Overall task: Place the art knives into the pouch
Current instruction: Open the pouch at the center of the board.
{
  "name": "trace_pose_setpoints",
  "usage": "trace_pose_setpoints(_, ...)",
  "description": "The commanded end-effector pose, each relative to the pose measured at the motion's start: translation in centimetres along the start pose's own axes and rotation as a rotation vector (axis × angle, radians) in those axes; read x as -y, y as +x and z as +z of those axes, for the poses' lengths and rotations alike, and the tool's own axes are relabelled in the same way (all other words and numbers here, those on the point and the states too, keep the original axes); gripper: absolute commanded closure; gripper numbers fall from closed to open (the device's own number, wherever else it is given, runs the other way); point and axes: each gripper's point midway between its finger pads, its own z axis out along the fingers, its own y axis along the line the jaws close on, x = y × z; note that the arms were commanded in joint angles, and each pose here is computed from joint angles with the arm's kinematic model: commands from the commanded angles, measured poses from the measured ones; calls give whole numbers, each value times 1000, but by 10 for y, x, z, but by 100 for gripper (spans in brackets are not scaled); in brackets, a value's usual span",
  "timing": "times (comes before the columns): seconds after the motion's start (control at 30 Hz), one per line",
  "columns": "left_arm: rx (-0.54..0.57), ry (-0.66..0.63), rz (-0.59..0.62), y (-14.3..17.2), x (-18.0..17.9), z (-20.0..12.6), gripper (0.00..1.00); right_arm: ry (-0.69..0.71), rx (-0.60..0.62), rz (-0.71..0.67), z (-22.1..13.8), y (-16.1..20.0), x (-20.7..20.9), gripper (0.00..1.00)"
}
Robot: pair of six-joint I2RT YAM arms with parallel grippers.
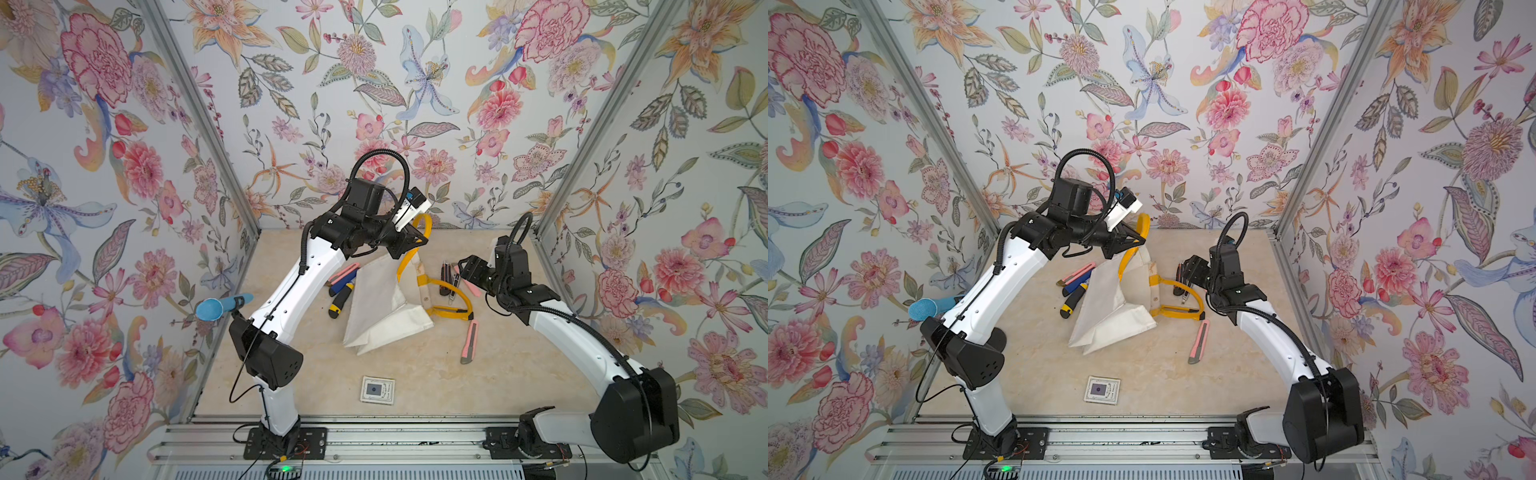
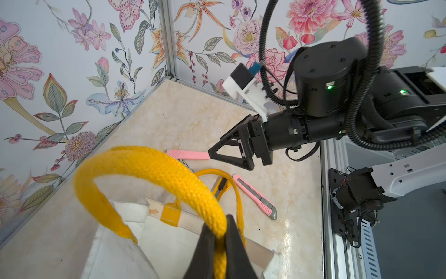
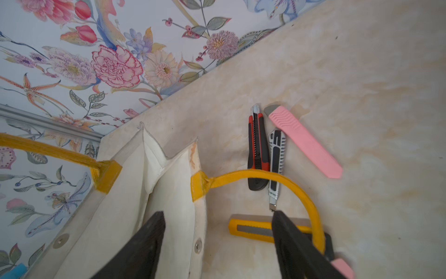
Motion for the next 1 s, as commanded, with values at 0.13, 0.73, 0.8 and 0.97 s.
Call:
trace_pose_setpoints(0.13, 44, -40, 56, -13, -6, -16, 100, -246, -204, 38, 38, 58, -52, 27)
trace_pose_setpoints(0.73, 136, -73, 107, -49, -6, -42, 100, -164, -317, 149, 52, 115, -27, 25)
trace_pose_setpoints(0.8, 141, -72, 109, -51, -4, -45, 100, -175, -336, 172, 55, 116, -26, 25)
trace_pose_setpoints(0.97, 143, -76, 111, -52, -2, -48, 100, -181, -345, 192, 60, 120, -23, 24)
